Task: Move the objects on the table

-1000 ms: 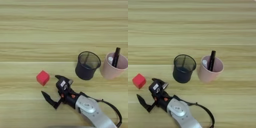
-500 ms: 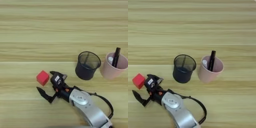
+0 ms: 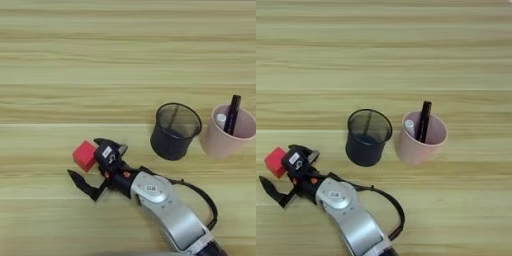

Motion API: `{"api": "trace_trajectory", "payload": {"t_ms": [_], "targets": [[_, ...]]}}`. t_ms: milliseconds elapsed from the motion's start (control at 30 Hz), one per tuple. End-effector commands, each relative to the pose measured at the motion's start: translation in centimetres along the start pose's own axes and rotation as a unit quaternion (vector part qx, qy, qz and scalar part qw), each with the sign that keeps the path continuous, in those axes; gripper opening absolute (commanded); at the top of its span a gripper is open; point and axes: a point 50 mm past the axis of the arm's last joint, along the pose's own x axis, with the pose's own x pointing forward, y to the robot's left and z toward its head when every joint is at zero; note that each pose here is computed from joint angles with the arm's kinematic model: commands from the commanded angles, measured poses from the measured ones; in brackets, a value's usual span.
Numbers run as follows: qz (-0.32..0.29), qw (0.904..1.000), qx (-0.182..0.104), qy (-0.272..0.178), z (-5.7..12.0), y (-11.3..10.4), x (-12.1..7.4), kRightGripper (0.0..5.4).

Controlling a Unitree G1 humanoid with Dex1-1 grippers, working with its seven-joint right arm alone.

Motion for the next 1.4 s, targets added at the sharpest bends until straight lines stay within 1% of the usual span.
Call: {"api": "trace_trajectory", "payload": {"t_ms": [33, 267, 767, 900, 967, 1033, 1100, 1200, 1333, 1400], "targets": [[-0.008, 0.9992, -0.023, -0.032, 1.74, -0.26, 0.56, 5.36], [-0.006, 0.9991, -0.024, -0.033, 1.77, -0.17, 0.61, 5.36], [-0.005, 0.9990, -0.024, -0.036, 1.76, -0.12, 0.57, 3.70], [-0.006, 0.9990, -0.023, -0.037, 1.77, -0.10, 0.53, 3.18], [-0.007, 0.9990, -0.023, -0.038, 1.77, -0.11, 0.51, 3.04], [-0.008, 0.9990, -0.023, -0.038, 1.78, -0.12, 0.49, 2.79], [-0.013, 0.9986, -0.031, -0.041, 1.88, -0.19, 0.45, 2.55], [-0.015, 0.9985, -0.030, -0.043, 1.89, -0.16, 0.40, 2.35], [-0.027, 0.9982, -0.025, -0.047, 1.97, -0.37, 0.24, 2.35], [-0.045, 0.9973, -0.027, -0.051, 2.07, -0.70, 0.09, 2.35]]}}
